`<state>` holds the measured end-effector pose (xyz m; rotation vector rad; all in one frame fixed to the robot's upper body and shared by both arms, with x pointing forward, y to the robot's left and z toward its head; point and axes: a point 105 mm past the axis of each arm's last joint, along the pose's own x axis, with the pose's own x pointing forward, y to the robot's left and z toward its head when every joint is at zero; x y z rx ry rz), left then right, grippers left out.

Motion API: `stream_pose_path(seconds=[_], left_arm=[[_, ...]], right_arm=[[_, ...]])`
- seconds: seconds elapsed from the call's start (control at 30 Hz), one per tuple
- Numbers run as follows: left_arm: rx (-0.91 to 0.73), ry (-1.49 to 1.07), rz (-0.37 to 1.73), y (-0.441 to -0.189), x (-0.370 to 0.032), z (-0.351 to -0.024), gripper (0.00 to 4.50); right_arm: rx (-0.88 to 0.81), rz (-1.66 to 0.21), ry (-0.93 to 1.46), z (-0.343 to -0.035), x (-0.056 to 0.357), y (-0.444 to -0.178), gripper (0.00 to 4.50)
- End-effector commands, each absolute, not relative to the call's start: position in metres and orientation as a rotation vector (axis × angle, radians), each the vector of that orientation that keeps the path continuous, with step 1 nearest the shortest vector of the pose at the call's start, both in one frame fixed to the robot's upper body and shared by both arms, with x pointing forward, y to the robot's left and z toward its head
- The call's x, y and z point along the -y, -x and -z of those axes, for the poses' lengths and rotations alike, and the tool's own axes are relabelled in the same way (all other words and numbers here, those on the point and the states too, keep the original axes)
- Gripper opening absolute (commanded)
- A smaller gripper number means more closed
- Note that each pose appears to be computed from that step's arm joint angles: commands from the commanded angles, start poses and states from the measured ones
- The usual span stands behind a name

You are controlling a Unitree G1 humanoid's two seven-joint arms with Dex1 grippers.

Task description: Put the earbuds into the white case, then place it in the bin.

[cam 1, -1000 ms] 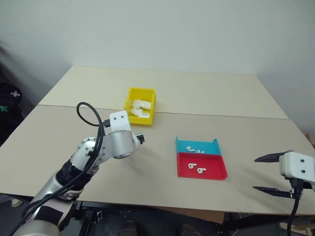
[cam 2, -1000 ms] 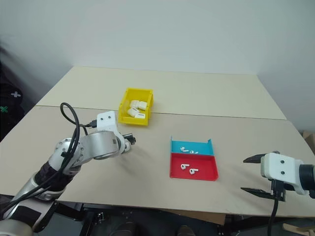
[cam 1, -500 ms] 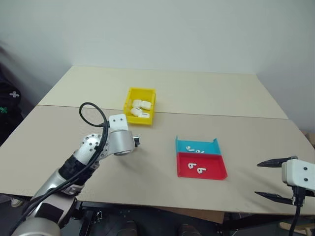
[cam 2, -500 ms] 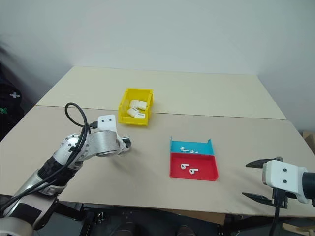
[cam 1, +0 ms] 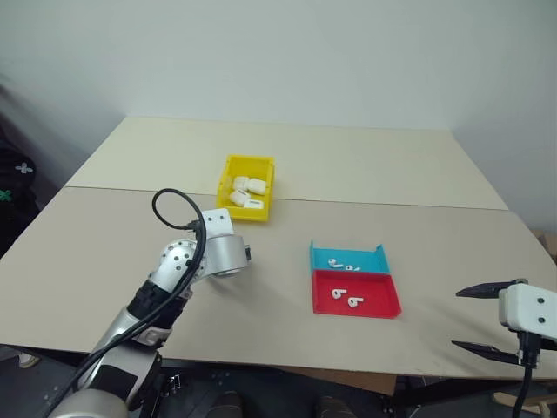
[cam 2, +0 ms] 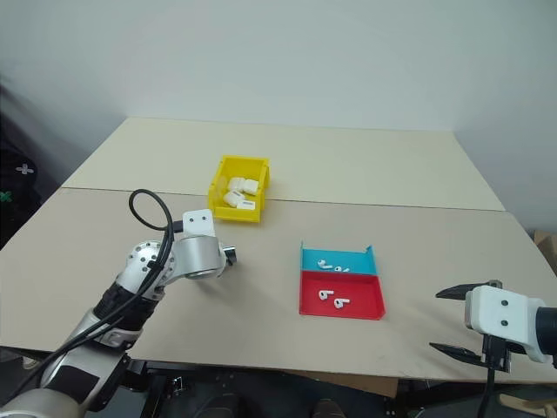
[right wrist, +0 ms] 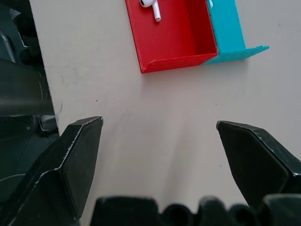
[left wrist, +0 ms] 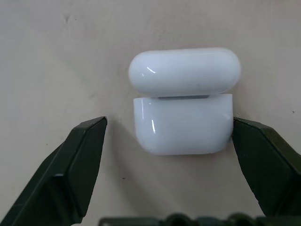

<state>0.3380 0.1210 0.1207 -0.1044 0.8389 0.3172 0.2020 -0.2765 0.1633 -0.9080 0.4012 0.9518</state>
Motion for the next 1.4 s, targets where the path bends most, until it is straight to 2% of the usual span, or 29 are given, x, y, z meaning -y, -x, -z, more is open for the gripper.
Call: stream_pose_path(seconds=[0.03, 0.27, 0.37, 0.47, 0.5, 0.73, 0.87, 1.07, 1.2, 1.4], left_arm=[[-0.820, 0.112, -0.336, -0.341, -0.125, -0.125, 4.45], [-0.806, 0.097, -0.325, -0.344, -0.123, -0.123, 4.45], [-0.831, 0.116, -0.318, -0.341, -0.121, -0.119, 3.85], [-0.828, 0.116, -0.309, -0.340, -0.120, -0.119, 2.91], [-0.831, 0.124, -0.308, -0.340, -0.120, -0.120, 2.79], [-0.796, 0.165, -0.318, -0.342, -0.129, -0.133, 2.79], [-0.617, 0.153, -0.151, -0.344, -0.141, -0.182, 2.79], [-0.334, -0.105, 0.216, -0.322, -0.151, -0.237, 2.79], [-0.092, -0.233, 0.509, -0.302, -0.139, -0.246, 2.79], [0.255, -0.190, 0.832, -0.312, -0.137, -0.236, 2.79]], right_arm=[[-0.370, -0.924, 0.949, -0.173, 0.277, -0.202, 4.50], [-0.375, -0.925, 0.950, -0.171, 0.277, -0.202, 4.50], [-0.379, -0.926, 0.951, -0.170, 0.277, -0.202, 4.50], [-0.381, -0.926, 0.953, -0.170, 0.278, -0.202, 4.50], [-0.382, -0.925, 0.954, -0.170, 0.278, -0.202, 4.50], [-0.382, -0.924, 0.957, -0.168, 0.278, -0.203, 4.50], [-0.377, -0.918, 0.961, -0.170, 0.279, -0.204, 4.50], [-0.334, -0.913, 0.979, -0.178, 0.274, -0.214, 4.50], [-0.288, -0.927, 0.990, -0.183, 0.265, -0.225, 4.50], [-0.230, -0.925, 1.013, -0.192, 0.256, -0.231, 4.50]])
